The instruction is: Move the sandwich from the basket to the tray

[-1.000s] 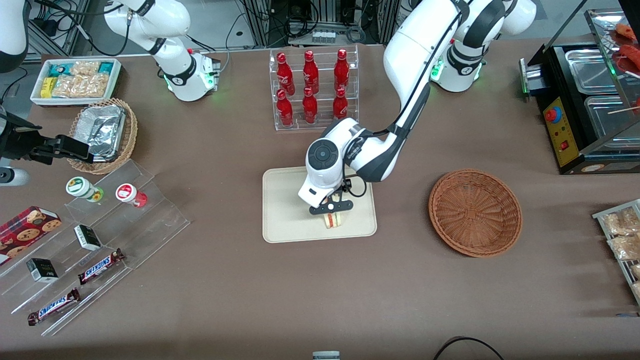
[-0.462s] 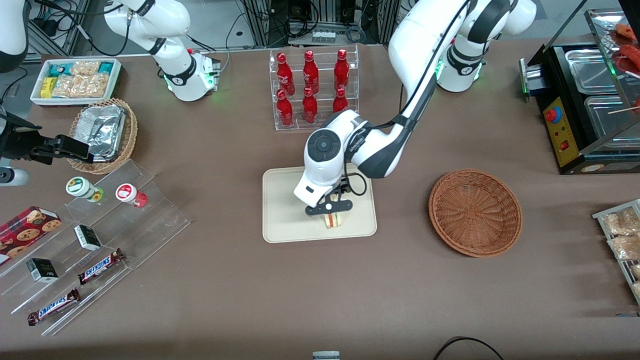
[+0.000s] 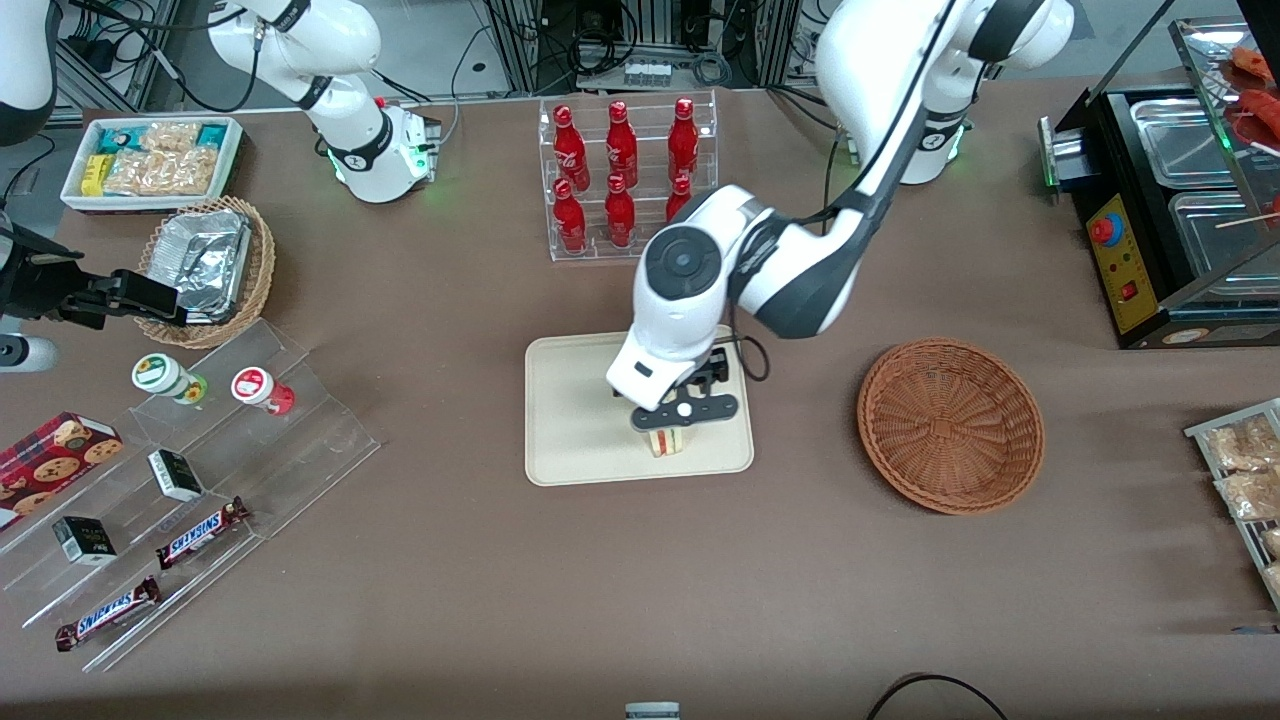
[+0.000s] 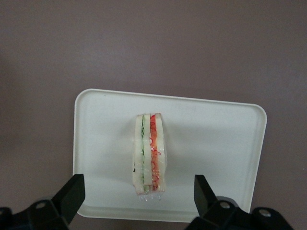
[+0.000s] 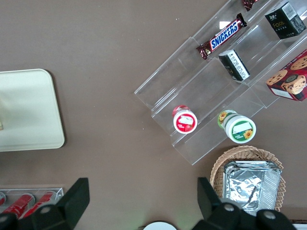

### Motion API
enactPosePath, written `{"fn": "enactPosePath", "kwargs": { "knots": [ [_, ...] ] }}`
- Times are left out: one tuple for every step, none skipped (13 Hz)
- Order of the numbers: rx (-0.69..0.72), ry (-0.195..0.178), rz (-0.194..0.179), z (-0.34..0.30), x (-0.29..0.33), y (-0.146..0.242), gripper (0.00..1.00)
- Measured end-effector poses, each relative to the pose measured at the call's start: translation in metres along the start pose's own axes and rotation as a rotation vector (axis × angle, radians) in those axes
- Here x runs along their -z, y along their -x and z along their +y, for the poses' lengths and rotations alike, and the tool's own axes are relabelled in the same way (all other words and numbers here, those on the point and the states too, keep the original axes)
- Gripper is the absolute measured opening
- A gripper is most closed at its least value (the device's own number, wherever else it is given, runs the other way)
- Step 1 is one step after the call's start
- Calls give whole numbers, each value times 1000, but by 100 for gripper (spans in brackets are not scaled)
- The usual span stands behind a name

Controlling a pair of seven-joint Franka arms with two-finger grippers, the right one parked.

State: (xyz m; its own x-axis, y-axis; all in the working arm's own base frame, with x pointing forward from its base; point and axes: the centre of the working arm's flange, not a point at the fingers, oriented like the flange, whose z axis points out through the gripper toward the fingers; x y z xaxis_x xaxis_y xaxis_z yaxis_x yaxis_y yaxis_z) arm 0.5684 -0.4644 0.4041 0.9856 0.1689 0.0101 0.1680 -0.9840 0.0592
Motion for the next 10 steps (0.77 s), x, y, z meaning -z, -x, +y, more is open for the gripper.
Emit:
{"fn": "enactPosePath", "kwargs": {
  "knots": [
    [8, -1, 1, -16, 16, -12, 100],
    [0, -5, 1, -34, 31, -24, 100],
    [-19, -12, -4, -55, 43, -37, 100],
    [-37, -17, -13, -76, 51, -47, 100],
    [-52, -13, -25, -98, 58, -56, 100],
    [-68, -7, -36, -122, 64, -64, 100],
    [-82, 1, -45, -145, 69, -71, 100],
    [-93, 8, -52, -169, 76, -77, 100],
    [-102, 12, -54, -193, 82, -82, 100],
    [-109, 13, -57, -214, 87, -85, 100]
  ]
}}
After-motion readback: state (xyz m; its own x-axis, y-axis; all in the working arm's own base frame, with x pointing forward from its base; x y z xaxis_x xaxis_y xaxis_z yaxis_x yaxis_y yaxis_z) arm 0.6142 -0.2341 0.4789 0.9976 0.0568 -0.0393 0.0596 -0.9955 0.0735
